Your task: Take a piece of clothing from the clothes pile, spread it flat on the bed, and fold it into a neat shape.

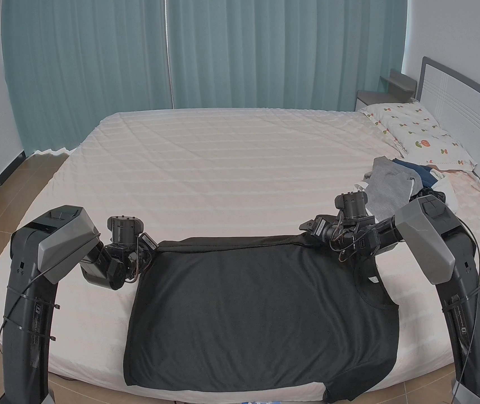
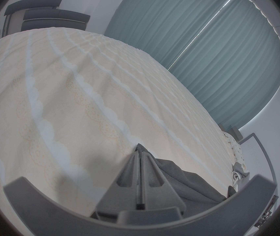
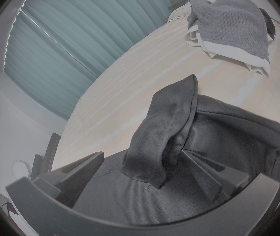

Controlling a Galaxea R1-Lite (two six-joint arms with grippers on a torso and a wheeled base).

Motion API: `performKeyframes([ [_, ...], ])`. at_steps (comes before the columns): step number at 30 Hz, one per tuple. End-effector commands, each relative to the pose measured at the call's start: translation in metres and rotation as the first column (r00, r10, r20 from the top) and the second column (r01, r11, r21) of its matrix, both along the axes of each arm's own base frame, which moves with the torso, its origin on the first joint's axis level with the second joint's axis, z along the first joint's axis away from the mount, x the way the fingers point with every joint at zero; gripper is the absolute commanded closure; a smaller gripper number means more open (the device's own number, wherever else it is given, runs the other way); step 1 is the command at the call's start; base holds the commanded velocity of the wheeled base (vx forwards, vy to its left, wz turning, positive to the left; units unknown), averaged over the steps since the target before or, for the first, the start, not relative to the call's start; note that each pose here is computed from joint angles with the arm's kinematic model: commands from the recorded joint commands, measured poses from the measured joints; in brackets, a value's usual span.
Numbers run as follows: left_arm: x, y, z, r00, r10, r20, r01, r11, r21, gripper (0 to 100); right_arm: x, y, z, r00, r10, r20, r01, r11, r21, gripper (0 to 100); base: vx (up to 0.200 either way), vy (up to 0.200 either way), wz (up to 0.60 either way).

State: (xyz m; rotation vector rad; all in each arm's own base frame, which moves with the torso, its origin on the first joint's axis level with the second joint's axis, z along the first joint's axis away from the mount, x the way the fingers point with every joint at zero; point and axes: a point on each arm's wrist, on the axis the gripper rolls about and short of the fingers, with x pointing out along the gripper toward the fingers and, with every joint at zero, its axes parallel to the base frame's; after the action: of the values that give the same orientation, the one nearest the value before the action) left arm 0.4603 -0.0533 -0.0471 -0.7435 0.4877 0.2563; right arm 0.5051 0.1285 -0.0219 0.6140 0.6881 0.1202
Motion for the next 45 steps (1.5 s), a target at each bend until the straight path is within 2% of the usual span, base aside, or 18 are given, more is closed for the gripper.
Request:
performKeyframes([
  [1,0.000,0.000,0.000,1.000,0.000,-0.001,0.000,1.000,0.000,100,-0.001,-0.001,-0.005,1.000,-0.012,-0.013,0.012,0.999,-0.036,0,0.000,0.000,0.00],
  [8,0.000,0.000,-0.002,1.000,0.002,-0.001,-0.002,1.000,0.000,100,0.000,0.000,-0.007,1.000,-0.014,-0.012,0.013,0.999,-0.045,0,0.000,0.000,0.00],
  [14,0.000,0.000,-0.003,1.000,0.002,-0.002,-0.002,1.000,0.001,100,-0.001,0.017,-0.028,1.000,0.015,-0.020,-0.016,0.999,-0.040,0,0.000,0.000,0.00],
  [21,0.000,-0.002,-0.003,1.000,0.000,-0.003,0.000,1.000,0.002,100,0.026,0.025,0.013,0.982,-0.029,0.188,0.014,0.997,0.080,0,0.000,0.000,0.00],
  [24,0.000,-0.002,-0.003,1.000,0.000,-0.002,0.000,1.000,0.002,100,0.029,0.022,0.021,0.975,-0.046,0.217,0.021,0.993,0.115,0,0.000,0.000,0.00],
  [27,0.000,-0.002,-0.003,1.000,-0.001,-0.003,0.001,1.000,0.004,100,0.033,0.021,0.032,0.945,-0.047,0.322,-0.012,0.984,0.179,0,0.000,0.000,0.00],
  [29,0.001,-0.002,-0.003,1.000,-0.001,0.001,0.001,1.000,0.003,100,0.034,0.022,0.031,0.931,-0.029,0.363,-0.045,0.980,0.195,0,0.000,0.000,0.00],
  [35,0.003,-0.002,-0.008,1.000,0.018,0.002,-0.018,1.000,0.025,100,0.034,0.022,0.015,0.927,-0.020,0.374,-0.058,0.979,0.196,0,0.000,0.000,0.00],
  [41,0.004,-0.002,-0.008,1.000,0.021,0.004,-0.021,0.999,0.029,100,0.035,0.020,0.020,0.919,-0.022,0.394,-0.058,0.980,0.189,0,0.000,0.000,0.00],
  [43,0.004,-0.001,-0.008,1.000,0.023,0.004,-0.023,0.999,0.029,100,0.036,0.015,0.025,0.918,-0.024,0.396,-0.051,0.983,0.177,0,0.000,0.000,0.00],
  [45,0.004,-0.001,-0.008,1.000,0.023,0.004,-0.023,0.999,0.029,100,0.039,0.000,0.031,0.927,-0.020,0.376,-0.028,0.992,0.122,0,0.000,0.000,0.00],
])
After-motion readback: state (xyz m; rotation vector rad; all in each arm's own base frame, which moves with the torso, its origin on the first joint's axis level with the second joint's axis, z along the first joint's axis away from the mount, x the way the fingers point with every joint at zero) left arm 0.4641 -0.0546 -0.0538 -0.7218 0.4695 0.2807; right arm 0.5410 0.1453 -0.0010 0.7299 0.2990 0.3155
